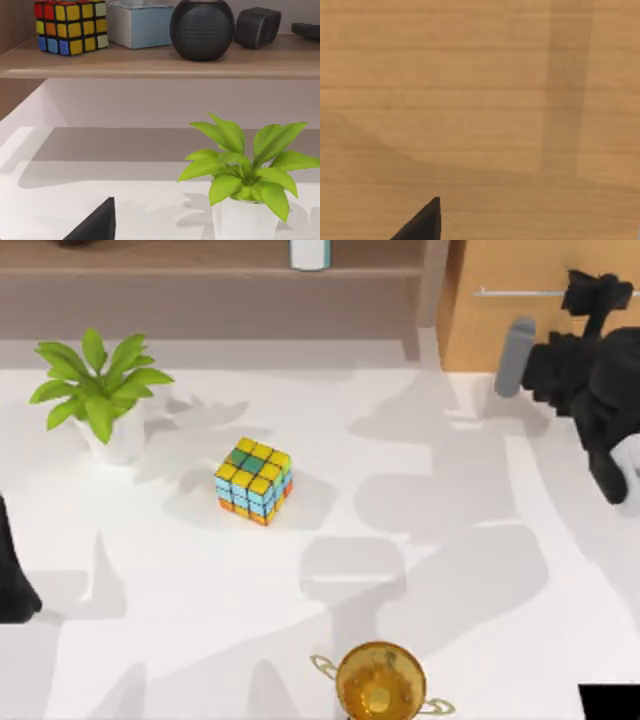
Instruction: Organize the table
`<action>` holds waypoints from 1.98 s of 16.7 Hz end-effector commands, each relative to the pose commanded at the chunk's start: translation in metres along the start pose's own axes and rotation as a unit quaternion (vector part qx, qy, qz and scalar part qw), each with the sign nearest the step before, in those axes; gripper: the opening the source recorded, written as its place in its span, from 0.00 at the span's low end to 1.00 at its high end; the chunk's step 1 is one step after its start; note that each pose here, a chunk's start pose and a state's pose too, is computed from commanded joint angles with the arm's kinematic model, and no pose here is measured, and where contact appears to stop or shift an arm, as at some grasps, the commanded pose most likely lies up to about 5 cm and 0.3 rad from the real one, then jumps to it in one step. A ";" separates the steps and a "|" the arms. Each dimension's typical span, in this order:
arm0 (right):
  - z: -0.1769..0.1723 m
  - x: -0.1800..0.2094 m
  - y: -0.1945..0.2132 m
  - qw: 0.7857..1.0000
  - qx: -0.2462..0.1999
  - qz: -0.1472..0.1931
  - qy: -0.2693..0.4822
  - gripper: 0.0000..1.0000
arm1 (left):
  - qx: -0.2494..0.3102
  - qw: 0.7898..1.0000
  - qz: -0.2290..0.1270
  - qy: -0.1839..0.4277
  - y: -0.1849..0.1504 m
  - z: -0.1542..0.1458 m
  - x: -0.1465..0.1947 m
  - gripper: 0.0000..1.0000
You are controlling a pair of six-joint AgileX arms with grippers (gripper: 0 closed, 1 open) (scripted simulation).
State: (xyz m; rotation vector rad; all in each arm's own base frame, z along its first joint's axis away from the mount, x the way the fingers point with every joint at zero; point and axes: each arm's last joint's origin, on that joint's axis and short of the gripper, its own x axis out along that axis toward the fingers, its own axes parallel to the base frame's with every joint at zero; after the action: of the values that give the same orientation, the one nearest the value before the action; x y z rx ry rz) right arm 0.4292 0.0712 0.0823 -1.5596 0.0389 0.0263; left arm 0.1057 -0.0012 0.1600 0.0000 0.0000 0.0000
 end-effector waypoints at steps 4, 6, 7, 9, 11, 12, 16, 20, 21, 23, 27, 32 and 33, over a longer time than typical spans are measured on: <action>-0.001 -0.013 -0.004 1.000 0.004 -0.005 0.002 1.00 | 0.000 1.000 0.000 0.000 0.000 0.000 0.000 1.00; 0.000 -0.021 -0.003 1.000 0.004 -0.003 0.000 1.00 | 0.000 1.000 0.000 0.000 0.000 0.000 0.000 1.00; 0.000 -0.024 -0.002 1.000 0.003 -0.002 0.000 1.00 | 0.000 1.000 0.000 0.000 0.000 0.000 0.000 1.00; 0.001 -0.031 0.001 1.000 0.001 0.001 -0.002 1.00 | 0.000 1.000 0.000 0.000 0.000 0.000 0.000 1.00; 0.002 -0.036 0.005 1.000 -0.002 0.006 -0.004 1.00 | 0.000 1.000 0.000 0.000 0.000 0.000 0.000 1.00; 0.002 -0.038 0.008 1.000 -0.003 0.010 -0.004 1.00 | 0.000 1.000 0.000 0.000 0.000 0.000 0.000 1.00; 0.000 -0.037 0.009 1.000 -0.003 0.011 -0.001 1.00 | 0.000 1.000 0.000 0.000 0.000 0.000 0.000 1.00; 0.025 -0.039 -0.002 0.999 0.026 -0.010 -0.038 1.00 | 0.000 1.000 0.000 0.000 0.000 0.000 0.000 1.00; 0.041 -0.043 -0.004 0.997 0.045 -0.013 -0.061 1.00 | 0.000 1.000 0.000 0.000 0.000 0.000 0.000 1.00; 0.080 -0.056 -0.002 0.989 0.092 -0.001 -0.113 1.00 | 0.000 1.000 0.000 0.000 0.000 0.000 0.000 1.00; 0.156 -0.090 -0.001 0.958 0.209 0.054 -0.190 1.00 | 0.000 1.000 0.000 0.000 0.000 0.000 0.000 1.00; 0.191 -0.092 -0.015 0.915 0.364 0.075 -0.159 1.00 | 0.000 1.000 0.000 0.000 0.000 0.000 0.000 1.00; 0.196 -0.086 -0.024 0.903 0.397 0.063 -0.151 1.00 | 0.000 1.000 0.000 0.000 0.000 0.000 0.000 1.00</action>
State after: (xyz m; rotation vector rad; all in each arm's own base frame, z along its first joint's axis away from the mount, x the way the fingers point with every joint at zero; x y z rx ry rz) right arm 0.3457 0.2680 0.1120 -0.7191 -0.0875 0.3185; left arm 0.1057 -0.0012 0.1600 0.0000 0.0000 0.0000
